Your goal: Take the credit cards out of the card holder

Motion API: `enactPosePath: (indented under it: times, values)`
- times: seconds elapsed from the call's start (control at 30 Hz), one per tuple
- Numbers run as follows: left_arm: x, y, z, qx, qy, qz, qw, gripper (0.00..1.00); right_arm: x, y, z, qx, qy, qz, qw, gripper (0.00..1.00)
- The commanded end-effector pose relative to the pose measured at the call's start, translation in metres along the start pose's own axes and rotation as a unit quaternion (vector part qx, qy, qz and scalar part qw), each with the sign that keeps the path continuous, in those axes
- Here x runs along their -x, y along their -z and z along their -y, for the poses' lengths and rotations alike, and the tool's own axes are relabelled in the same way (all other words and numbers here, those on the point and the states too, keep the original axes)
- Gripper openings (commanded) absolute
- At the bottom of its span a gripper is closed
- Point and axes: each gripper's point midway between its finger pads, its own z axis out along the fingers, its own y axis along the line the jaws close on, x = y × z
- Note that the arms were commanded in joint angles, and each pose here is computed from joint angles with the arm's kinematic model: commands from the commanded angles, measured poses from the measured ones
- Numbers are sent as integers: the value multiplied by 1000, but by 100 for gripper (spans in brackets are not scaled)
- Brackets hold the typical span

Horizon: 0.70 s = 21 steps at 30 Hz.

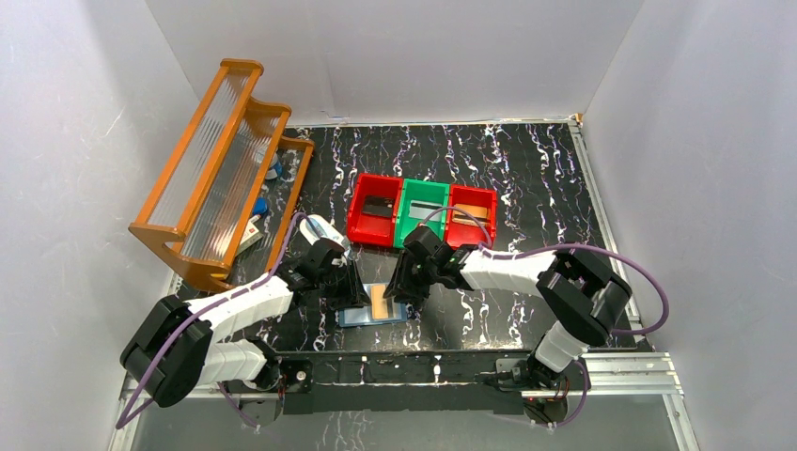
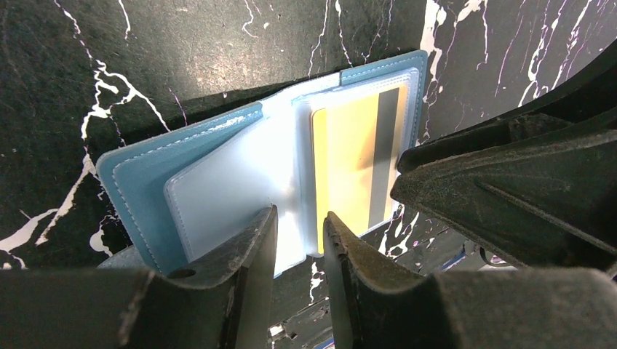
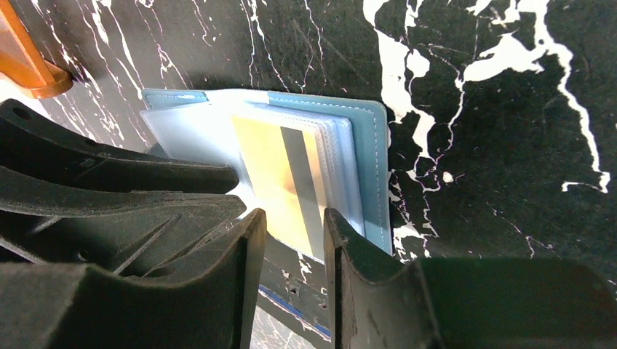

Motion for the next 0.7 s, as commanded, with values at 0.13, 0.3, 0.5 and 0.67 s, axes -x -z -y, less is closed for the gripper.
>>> enactPosePath:
  times: [0.13, 0.3, 0.5, 0.67]
  values:
    - [-1, 1, 0, -2, 0, -3, 1000, 28, 2, -2, -5, 2, 8, -6, 1000, 44]
    - [-3, -2, 0, -8, 6, -7, 1000, 29, -4, -7, 4, -11, -1, -22, 1000, 45]
    - [-9, -7, 0, -28, 34, -11, 999, 29, -15, -14, 16, -18, -20, -43, 999, 45]
    - [-10, -8, -3, -52, 73, -7, 996, 27, -17, -16, 21, -27, -23, -46, 998, 45]
